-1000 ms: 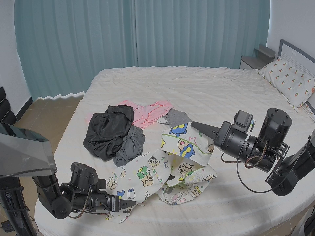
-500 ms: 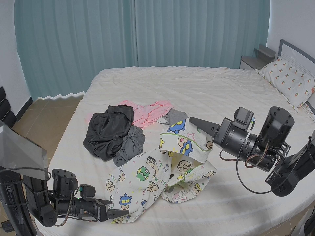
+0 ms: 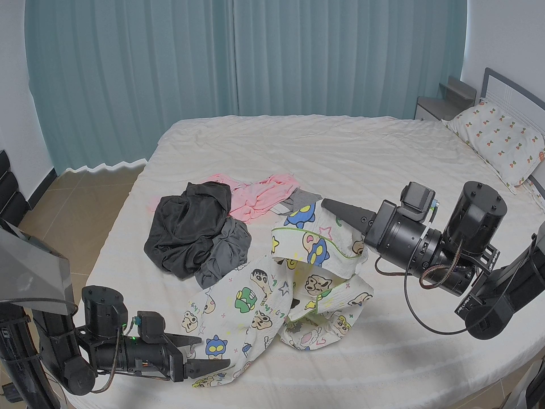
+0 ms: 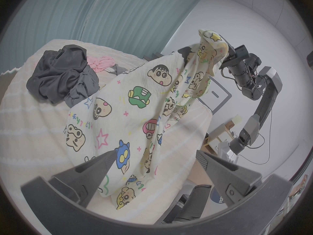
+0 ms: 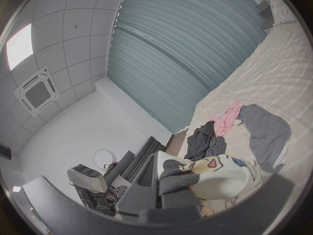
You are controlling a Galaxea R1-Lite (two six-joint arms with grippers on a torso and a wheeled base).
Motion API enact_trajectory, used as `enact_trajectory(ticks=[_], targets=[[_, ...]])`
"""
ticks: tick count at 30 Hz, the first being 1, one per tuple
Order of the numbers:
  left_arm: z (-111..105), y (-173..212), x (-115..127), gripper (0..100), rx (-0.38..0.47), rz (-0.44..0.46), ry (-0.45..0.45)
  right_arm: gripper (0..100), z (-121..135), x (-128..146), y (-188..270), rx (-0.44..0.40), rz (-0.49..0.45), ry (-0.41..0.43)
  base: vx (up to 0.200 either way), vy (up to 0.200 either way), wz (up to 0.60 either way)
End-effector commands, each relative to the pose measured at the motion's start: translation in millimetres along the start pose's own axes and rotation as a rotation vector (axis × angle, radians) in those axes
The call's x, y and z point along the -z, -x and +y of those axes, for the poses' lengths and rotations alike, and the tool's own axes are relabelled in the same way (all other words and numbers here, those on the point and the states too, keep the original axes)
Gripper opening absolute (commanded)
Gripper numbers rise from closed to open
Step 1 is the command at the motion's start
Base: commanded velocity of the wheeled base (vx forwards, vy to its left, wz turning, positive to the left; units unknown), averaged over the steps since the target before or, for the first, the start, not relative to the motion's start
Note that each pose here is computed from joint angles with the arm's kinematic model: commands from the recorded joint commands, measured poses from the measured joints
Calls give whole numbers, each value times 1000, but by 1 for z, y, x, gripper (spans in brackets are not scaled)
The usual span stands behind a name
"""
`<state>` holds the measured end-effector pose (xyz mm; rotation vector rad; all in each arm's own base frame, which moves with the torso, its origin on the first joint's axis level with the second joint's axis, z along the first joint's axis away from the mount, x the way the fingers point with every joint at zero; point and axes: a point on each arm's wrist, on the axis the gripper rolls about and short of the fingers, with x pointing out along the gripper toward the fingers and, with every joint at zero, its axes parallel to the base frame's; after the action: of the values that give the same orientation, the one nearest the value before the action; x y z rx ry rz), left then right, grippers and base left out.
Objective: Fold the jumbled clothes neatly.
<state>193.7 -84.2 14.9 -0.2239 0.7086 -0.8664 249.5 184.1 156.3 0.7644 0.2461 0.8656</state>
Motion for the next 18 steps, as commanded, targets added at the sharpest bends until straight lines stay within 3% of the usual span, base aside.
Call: enact_trajectory(ticks=[1, 6, 13, 18], targets=[[-2, -23, 30, 100, -26, 166, -28, 0, -2, 2, -2, 3, 8, -2, 0, 0, 0], [5, -41, 46, 100, -80, 219, -62, 0, -2, 3, -2, 5, 10, -3, 0, 0, 0], [13, -62, 50, 100, -183, 193, -89, 0, -1, 4, -2, 1, 12, -3, 0, 0, 0], [7, -73, 51, 100, -198, 183, -89, 0, 0, 5, -3, -4, 17, -4, 0, 0, 0]])
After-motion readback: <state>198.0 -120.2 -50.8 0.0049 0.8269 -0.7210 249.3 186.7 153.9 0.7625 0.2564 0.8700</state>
